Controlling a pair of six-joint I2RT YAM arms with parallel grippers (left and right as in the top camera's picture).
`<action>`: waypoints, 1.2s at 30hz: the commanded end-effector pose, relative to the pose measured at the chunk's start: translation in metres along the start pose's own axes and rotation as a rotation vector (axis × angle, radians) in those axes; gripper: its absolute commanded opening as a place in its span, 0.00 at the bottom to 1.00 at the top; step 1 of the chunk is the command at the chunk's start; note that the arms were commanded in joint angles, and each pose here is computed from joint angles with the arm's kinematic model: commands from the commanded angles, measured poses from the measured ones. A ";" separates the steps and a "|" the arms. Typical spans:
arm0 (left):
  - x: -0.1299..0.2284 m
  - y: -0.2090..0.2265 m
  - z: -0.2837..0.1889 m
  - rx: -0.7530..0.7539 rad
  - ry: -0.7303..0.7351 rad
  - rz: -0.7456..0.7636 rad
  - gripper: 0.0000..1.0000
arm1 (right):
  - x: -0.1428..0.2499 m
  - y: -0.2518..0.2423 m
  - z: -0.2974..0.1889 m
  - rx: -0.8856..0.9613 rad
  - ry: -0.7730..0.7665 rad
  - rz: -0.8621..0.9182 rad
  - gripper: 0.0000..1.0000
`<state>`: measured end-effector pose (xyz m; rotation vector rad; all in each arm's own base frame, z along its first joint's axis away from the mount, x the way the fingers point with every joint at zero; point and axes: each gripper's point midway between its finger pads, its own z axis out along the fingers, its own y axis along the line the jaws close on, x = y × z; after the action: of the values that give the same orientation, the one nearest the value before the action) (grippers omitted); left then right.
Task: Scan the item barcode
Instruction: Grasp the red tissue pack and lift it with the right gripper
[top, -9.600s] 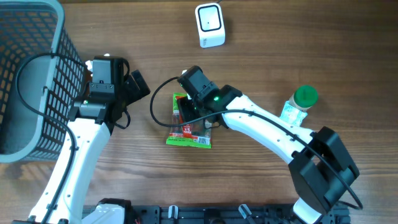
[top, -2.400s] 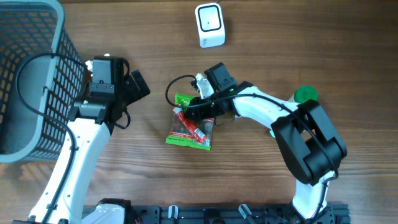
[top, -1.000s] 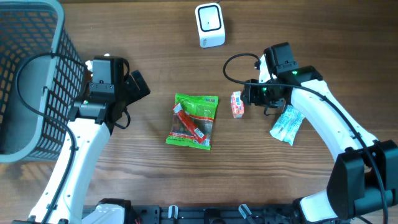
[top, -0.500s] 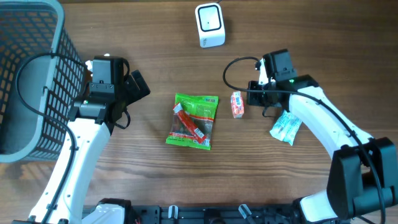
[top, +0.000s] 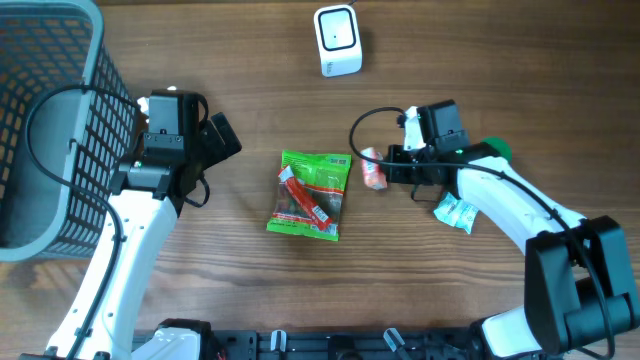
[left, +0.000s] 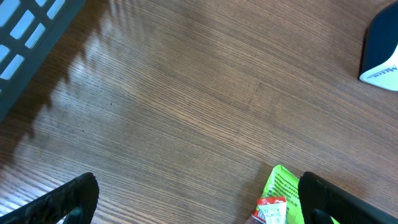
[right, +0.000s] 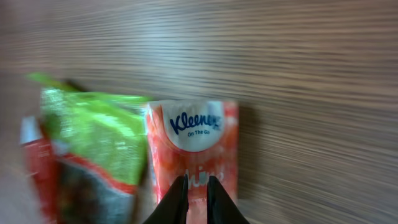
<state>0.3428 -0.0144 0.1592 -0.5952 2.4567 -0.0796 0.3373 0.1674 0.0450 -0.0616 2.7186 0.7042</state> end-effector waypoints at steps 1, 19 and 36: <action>-0.005 0.002 -0.001 -0.007 -0.014 -0.005 1.00 | 0.004 0.026 0.000 -0.097 0.013 -0.038 0.17; -0.005 0.002 -0.001 -0.007 -0.014 -0.005 1.00 | 0.018 -0.003 0.026 -0.006 0.076 0.095 0.34; -0.005 0.002 -0.001 -0.007 -0.014 -0.005 1.00 | 0.029 -0.023 0.046 0.054 0.102 0.159 0.26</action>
<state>0.3429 -0.0144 0.1593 -0.5953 2.4562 -0.0793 0.3335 0.1815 0.0106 0.0887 2.8069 0.7648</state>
